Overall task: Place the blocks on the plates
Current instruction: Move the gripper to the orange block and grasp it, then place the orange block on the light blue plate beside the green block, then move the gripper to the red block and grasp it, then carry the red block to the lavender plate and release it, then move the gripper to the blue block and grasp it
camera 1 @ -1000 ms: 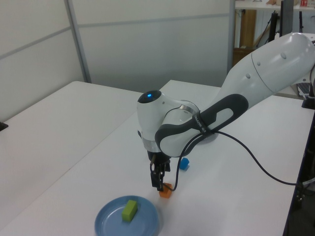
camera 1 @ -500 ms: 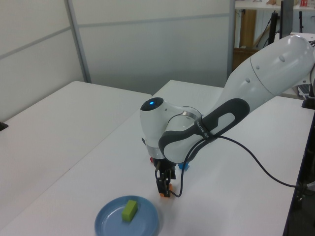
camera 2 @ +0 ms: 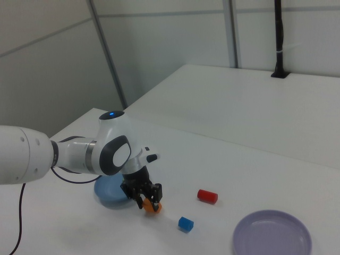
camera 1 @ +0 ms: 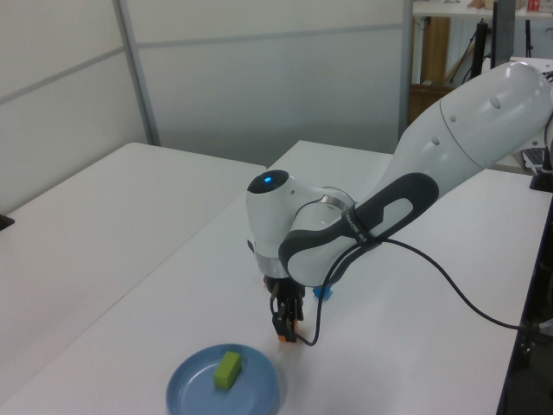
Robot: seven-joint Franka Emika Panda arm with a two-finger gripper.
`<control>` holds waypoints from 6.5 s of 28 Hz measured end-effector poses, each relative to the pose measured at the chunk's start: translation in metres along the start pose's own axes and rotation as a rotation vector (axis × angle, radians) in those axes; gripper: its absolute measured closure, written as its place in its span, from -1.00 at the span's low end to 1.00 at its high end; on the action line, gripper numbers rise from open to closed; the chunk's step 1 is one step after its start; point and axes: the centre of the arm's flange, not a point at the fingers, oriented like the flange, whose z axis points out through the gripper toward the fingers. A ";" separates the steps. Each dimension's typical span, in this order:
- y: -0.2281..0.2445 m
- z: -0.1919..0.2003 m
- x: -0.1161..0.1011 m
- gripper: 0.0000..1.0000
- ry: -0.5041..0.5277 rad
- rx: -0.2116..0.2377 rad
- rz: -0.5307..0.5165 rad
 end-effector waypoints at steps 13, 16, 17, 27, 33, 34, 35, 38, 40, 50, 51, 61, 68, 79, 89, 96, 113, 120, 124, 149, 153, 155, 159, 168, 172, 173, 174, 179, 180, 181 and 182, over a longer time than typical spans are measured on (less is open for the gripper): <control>-0.038 -0.053 0.010 -0.11 0.095 0.006 0.006; -0.081 -0.068 0.011 -0.11 0.117 0.014 -0.014; -0.095 -0.070 0.011 -0.11 0.120 0.014 -0.020; -0.158 -0.054 0.022 -0.11 0.126 -0.036 0.031; -0.157 -0.032 0.041 -0.15 0.114 -0.047 0.056; -0.157 -0.029 0.043 -0.21 0.112 -0.047 0.055; -0.157 -0.027 0.044 -0.34 0.109 -0.047 0.055; -0.160 -0.026 0.045 -0.59 0.109 -0.047 0.051; -0.163 -0.028 0.045 -0.73 0.113 -0.046 0.047; -0.117 -0.063 0.054 -1.00 0.170 -0.052 0.119; -0.104 -0.066 0.055 -1.00 0.170 -0.055 0.130; 0.049 -0.061 0.049 -1.00 0.139 -0.070 0.128; 0.124 -0.059 0.038 -1.00 0.141 0.000 0.046; 0.136 0.001 0.051 -1.00 0.074 0.036 0.047; 0.172 0.009 0.057 -1.00 0.081 0.020 0.094; 0.173 0.012 0.057 -1.00 0.078 0.022 0.096; 0.175 0.021 0.063 -0.65 0.106 0.019 0.109; 0.176 0.017 0.067 -0.33 0.136 0.014 0.131; 0.181 0.011 0.068 -0.33 0.149 0.010 0.141; 0.362 0.012 -0.020 -0.33 0.144 -0.023 0.356; 0.371 0.019 -0.022 -0.33 0.167 -0.031 0.367; 0.373 0.020 -0.023 -0.33 0.170 -0.033 0.371; 0.377 0.018 -0.025 -0.35 0.172 -0.035 0.377; 0.374 0.018 -0.022 -0.99 0.173 -0.035 0.371; 0.372 0.017 -0.021 -1.00 0.175 -0.033 0.368; 0.371 0.017 -0.021 -1.00 0.173 -0.031 0.366; 0.368 0.017 -0.021 -1.00 0.170 -0.028 0.363; 0.335 0.021 -0.015 -1.00 0.133 -0.005 0.322; 0.321 0.020 -0.012 -1.00 0.119 0.005 0.316; 0.311 0.018 -0.010 -1.00 0.111 0.011 0.317; 0.301 0.016 -0.007 -1.00 0.100 0.019 0.326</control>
